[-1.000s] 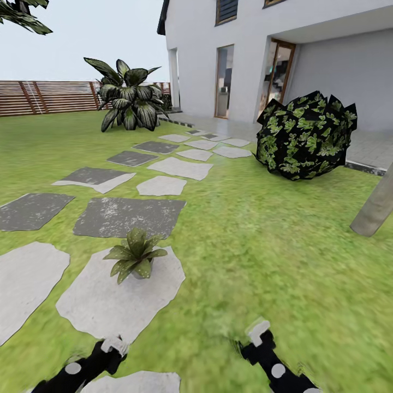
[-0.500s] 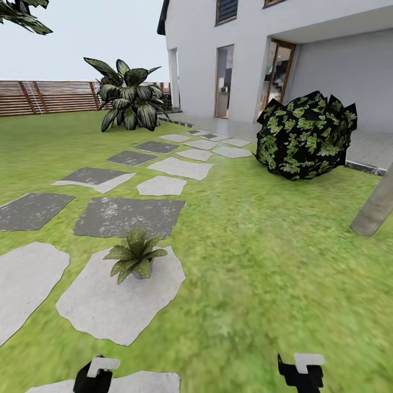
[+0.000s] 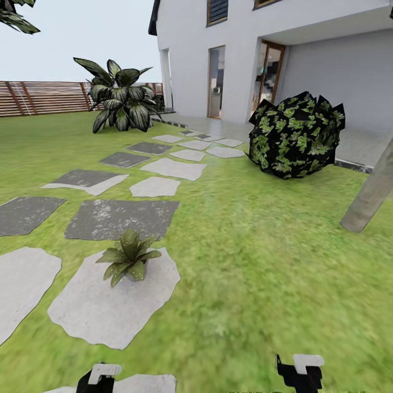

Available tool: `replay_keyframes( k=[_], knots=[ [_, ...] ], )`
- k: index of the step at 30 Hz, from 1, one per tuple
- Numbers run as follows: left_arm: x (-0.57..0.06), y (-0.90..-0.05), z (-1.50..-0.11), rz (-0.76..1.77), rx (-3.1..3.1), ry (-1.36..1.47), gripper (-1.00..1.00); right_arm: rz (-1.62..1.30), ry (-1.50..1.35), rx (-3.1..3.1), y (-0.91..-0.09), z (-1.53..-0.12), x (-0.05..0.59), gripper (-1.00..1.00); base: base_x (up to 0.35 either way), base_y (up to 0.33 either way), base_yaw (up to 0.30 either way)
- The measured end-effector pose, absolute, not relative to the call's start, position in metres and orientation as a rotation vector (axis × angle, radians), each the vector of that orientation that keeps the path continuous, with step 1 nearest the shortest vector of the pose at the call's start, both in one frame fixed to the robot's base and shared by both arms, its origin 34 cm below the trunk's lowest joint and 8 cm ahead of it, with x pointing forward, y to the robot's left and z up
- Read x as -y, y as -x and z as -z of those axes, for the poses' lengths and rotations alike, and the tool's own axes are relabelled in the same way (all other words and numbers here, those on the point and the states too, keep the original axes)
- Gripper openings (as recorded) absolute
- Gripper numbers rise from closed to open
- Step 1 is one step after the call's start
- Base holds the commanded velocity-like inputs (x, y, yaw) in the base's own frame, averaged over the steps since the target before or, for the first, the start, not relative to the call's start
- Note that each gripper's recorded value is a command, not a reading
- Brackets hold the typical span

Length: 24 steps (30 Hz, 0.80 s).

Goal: Pick up the pesticide atomizer in the garden and spray insectifuge to fully cover both potted plants in the garden.

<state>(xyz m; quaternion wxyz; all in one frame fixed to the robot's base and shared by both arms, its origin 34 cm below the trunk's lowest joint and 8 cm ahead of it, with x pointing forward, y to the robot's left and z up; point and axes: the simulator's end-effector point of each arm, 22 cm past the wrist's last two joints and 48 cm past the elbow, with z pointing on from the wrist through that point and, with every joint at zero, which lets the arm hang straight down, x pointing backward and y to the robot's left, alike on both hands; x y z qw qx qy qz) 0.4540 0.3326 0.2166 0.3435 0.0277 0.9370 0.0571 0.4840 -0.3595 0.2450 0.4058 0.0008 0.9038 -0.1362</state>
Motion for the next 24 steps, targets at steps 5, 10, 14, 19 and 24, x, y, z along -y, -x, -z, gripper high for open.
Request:
replay_keyframes(
  k=[5,10,14,19,24],
  knots=[
    [-0.337,-0.455,-0.218,-0.156,-2.429,-0.021,-1.00,0.358,-0.110,-2.299,-0.471,-0.240,0.369,1.00,0.000,0.000,-0.286],
    [-0.355,-0.451,-0.219,-0.168,-2.420,0.129,-1.00,0.368,-0.174,-2.308,-0.464,-0.238,0.374,1.00,0.000,0.000,-0.299],
    [-0.349,-0.434,-0.213,-0.157,-2.434,0.139,-1.00,0.363,-0.182,-2.310,-0.463,-0.237,0.371,1.00,0.000,0.000,-0.300],
    [-0.350,-0.426,-0.212,-0.164,-2.429,0.106,-1.00,0.361,-0.185,-2.311,-0.463,-0.236,0.370,1.00,-0.198,0.048,-0.300],
    [-0.352,-0.426,-0.213,-0.168,-2.428,0.099,-1.00,0.360,-0.184,-2.312,-0.463,-0.236,0.369,1.00,-0.313,0.111,-0.300]
  ],
)
